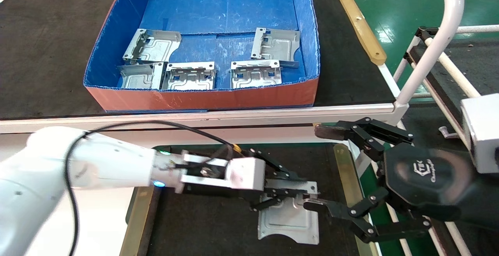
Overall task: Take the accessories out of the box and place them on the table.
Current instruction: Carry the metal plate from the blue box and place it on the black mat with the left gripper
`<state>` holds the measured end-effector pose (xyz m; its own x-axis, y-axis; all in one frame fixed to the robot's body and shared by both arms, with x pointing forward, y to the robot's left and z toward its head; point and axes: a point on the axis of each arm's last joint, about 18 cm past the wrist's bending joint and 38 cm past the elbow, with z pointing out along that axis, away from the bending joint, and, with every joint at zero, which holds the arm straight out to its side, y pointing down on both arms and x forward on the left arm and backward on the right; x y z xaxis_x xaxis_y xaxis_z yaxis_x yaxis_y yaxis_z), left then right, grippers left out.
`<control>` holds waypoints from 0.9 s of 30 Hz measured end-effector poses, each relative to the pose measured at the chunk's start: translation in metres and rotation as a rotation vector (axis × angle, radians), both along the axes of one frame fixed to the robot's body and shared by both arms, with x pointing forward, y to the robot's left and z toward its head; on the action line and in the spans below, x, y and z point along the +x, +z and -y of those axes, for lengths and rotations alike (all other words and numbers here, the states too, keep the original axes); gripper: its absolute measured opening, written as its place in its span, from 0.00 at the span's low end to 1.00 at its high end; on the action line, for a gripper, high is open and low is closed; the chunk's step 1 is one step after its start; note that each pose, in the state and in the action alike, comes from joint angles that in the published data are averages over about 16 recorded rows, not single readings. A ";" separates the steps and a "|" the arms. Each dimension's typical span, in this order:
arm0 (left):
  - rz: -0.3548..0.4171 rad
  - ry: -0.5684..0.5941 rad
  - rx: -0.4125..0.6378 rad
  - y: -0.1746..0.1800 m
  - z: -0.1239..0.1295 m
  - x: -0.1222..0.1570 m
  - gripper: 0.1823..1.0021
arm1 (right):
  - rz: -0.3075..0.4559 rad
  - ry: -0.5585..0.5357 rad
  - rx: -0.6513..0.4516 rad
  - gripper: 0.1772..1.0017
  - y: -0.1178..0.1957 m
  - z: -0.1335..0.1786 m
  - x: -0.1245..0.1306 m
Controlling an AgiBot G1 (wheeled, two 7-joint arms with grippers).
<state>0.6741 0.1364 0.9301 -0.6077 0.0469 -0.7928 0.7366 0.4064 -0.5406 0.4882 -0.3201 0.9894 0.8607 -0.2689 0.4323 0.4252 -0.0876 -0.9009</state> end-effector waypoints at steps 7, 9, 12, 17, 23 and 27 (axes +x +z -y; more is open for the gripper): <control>0.082 0.108 0.024 -0.019 0.013 0.026 0.11 | 0.000 0.000 0.000 1.00 0.000 0.000 0.000; 0.102 0.141 0.025 -0.022 0.016 0.032 0.11 | 0.000 0.000 0.000 1.00 0.000 0.000 0.000; 0.125 0.186 0.019 -0.025 0.022 0.040 0.11 | 0.000 0.000 0.000 1.00 0.000 0.000 0.000; 0.133 0.221 -0.008 -0.029 0.034 0.044 0.11 | 0.000 0.000 0.000 1.00 0.000 0.000 0.000; 0.105 0.221 -0.041 -0.035 0.047 0.040 0.11 | 0.000 0.000 0.000 1.00 0.000 0.000 0.000; 0.081 0.210 -0.052 -0.040 0.054 0.036 0.11 | 0.000 0.000 0.000 1.00 0.000 0.000 0.000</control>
<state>0.7105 0.0825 0.8903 -0.5343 -0.1160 -0.8373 0.6807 0.5281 -0.5076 0.4882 -0.3201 0.9894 0.8607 -0.2689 0.4323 0.4252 -0.0876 -0.9009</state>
